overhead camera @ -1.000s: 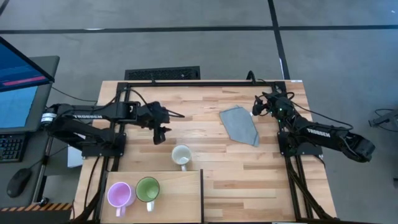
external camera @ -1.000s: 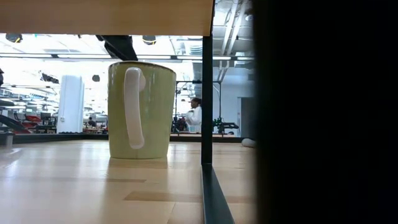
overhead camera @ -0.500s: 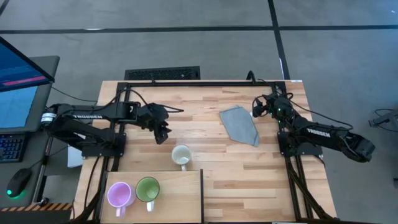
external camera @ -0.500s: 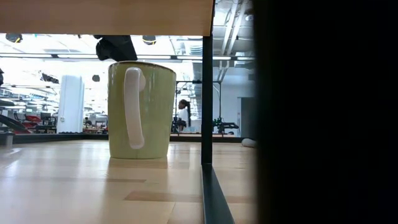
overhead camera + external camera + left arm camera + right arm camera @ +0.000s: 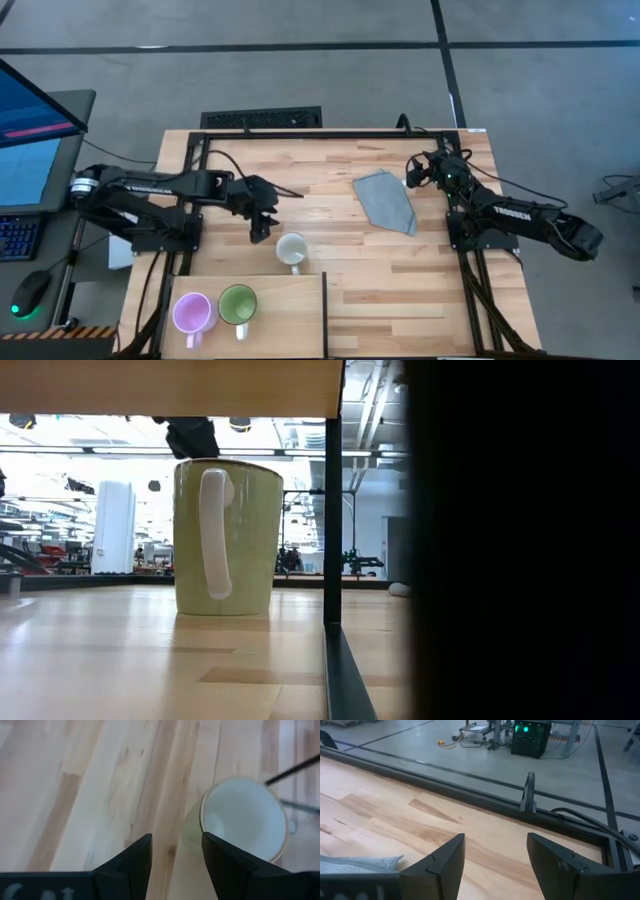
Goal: Stack small to large cups/mugs on shelf
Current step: Put the light green mug on the shelf
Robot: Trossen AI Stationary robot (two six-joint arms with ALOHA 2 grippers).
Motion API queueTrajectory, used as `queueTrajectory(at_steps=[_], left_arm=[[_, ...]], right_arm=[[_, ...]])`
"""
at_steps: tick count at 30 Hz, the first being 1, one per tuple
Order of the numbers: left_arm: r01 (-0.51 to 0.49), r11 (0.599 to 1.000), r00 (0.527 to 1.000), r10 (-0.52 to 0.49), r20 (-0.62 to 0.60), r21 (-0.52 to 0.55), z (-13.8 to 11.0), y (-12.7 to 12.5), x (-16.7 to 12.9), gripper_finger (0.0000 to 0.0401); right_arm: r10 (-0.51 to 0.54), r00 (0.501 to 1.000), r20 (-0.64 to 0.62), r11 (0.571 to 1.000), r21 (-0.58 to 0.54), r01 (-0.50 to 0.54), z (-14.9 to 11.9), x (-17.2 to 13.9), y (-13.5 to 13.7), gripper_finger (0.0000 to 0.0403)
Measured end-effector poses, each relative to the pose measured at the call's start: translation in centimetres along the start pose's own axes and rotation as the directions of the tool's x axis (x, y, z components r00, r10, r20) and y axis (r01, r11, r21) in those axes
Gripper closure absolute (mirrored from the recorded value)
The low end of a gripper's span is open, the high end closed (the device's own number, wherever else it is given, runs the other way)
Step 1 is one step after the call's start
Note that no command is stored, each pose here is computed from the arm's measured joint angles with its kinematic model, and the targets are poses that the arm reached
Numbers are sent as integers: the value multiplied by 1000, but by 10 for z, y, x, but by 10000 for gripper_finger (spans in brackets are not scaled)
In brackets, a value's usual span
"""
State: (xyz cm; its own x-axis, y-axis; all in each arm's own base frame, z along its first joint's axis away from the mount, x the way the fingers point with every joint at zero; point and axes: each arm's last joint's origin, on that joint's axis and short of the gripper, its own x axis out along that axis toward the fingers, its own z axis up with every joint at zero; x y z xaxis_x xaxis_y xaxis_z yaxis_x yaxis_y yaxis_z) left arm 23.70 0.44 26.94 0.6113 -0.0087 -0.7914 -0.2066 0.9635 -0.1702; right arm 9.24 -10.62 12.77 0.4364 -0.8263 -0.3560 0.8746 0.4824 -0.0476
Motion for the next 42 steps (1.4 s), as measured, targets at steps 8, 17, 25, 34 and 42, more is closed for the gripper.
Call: queueTrajectory(at_steps=[8,17,25,34,42], left_arm=[[-56,996,989,64,-134,66,26,-12,14,238],[-58,988,972,88,-219,140,50,-25,33,238],[-34,982,956,85,-281,184,56,-41,45,238],[-16,982,957,70,-283,190,56,-54,40,238],[-24,986,956,71,-285,164,55,-56,40,238]], right_arm=[[1,1000,0,1000,0,-1,0,0,0,168],[1,1000,-6,1000,-1,-1,-1,0,0,168],[1,1000,-6,1000,-1,-1,-1,0,0,168],[1,1000,-6,1000,-1,-1,-1,0,0,168],[2,1000,-7,1000,-2,-2,-1,0,0,168]])
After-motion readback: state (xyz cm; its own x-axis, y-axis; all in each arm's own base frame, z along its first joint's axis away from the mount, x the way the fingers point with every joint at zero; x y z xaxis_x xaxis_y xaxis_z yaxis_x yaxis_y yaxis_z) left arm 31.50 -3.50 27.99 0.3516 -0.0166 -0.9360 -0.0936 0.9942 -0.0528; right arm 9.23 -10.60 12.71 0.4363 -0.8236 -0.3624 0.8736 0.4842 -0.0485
